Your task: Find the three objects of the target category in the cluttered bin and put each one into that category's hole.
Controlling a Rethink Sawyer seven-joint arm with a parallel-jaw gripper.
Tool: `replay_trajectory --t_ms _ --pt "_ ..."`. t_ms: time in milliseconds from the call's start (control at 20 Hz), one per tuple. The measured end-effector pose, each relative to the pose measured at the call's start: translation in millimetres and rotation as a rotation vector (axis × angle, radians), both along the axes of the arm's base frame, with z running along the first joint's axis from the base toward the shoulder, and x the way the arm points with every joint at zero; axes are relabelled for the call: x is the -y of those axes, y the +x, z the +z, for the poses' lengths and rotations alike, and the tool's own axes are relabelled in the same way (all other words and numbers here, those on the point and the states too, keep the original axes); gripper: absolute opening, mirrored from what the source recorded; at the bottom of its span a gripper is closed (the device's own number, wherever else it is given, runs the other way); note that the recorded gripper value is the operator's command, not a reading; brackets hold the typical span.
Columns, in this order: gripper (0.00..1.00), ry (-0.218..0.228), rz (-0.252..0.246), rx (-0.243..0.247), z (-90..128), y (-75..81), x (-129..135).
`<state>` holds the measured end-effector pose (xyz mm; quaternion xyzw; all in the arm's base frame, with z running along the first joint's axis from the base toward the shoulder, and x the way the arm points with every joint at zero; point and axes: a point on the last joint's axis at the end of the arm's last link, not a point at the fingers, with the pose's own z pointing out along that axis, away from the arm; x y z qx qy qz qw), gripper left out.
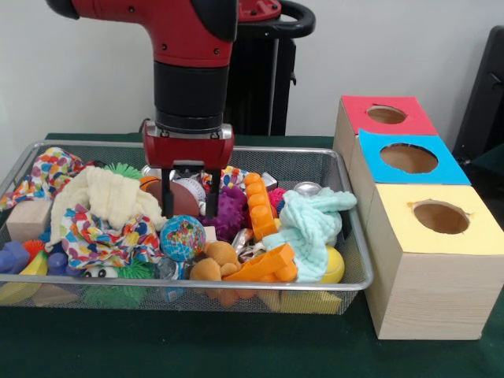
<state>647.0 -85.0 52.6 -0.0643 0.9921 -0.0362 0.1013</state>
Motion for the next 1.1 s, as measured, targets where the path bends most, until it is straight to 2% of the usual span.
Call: replay_trajectory --t_ms 350,500,1100 --pt "1.0 -0.007 0.047 0.03 -3 3.6 -16" --pt "1.0 -0.023 0.087 0.036 -3 3.1 -25" --pt "1.0 -0.077 0.186 0.051 2 4.0 -47"
